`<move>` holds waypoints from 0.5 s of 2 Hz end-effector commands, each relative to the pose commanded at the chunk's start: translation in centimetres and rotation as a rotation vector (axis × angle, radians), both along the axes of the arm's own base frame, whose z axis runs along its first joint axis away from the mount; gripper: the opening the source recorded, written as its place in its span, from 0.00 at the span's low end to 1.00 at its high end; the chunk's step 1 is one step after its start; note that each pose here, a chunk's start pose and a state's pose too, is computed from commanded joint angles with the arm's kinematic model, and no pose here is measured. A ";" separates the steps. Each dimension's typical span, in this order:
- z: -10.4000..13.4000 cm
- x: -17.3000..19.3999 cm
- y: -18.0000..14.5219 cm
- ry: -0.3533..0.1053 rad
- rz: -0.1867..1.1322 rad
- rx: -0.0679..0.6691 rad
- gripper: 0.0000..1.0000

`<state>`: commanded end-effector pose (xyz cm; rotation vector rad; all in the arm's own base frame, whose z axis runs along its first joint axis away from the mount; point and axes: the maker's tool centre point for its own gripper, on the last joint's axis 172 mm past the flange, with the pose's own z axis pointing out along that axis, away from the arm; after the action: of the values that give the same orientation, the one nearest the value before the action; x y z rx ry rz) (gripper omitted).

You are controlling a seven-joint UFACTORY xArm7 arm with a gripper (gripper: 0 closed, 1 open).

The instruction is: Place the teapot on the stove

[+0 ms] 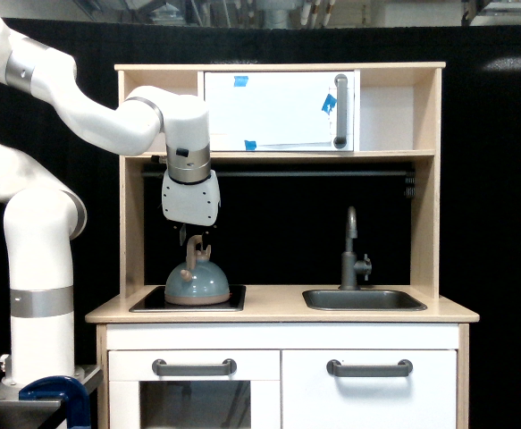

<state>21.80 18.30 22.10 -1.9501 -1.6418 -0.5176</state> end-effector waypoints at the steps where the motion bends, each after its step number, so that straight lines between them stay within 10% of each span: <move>1: 4.6 -1.2 -7.1 0.000 0.000 0.000 1.00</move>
<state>20.60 11.20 26.70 -1.9501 -1.6418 -0.5176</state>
